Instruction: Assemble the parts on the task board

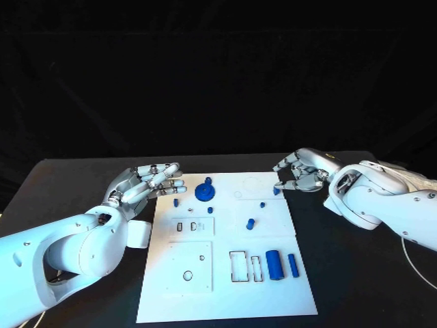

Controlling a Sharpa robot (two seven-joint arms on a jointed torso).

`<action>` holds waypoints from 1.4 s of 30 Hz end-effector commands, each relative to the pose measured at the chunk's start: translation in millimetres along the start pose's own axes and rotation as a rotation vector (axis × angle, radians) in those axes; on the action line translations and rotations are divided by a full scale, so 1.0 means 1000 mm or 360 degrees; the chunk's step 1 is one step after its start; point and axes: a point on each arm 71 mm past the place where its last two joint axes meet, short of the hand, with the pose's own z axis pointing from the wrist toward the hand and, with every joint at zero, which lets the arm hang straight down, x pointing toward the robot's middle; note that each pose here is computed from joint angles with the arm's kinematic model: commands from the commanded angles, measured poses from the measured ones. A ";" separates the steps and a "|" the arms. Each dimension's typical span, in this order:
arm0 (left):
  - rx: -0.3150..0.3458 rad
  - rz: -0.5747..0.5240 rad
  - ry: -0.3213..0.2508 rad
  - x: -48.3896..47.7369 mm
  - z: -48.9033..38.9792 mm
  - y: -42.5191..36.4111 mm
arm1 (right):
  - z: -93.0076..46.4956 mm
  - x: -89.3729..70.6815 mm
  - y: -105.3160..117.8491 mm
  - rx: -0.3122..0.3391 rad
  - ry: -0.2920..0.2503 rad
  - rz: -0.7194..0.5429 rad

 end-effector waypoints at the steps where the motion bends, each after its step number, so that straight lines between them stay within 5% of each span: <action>1: 0.0018 -0.0017 0.0033 0.0015 0.0007 -0.0013 | -0.001 0.006 -0.006 -0.0068 0.0062 0.0043; 13: 0.0017 -0.0012 0.0023 -0.0009 0.0019 -0.0006 | -0.004 0.021 -0.027 -0.0006 0.0121 0.0027; 42: 0.0012 -0.0012 0.0022 -0.0020 0.0026 -0.0002 | 0.010 0.037 -0.036 0.0077 0.0147 0.0040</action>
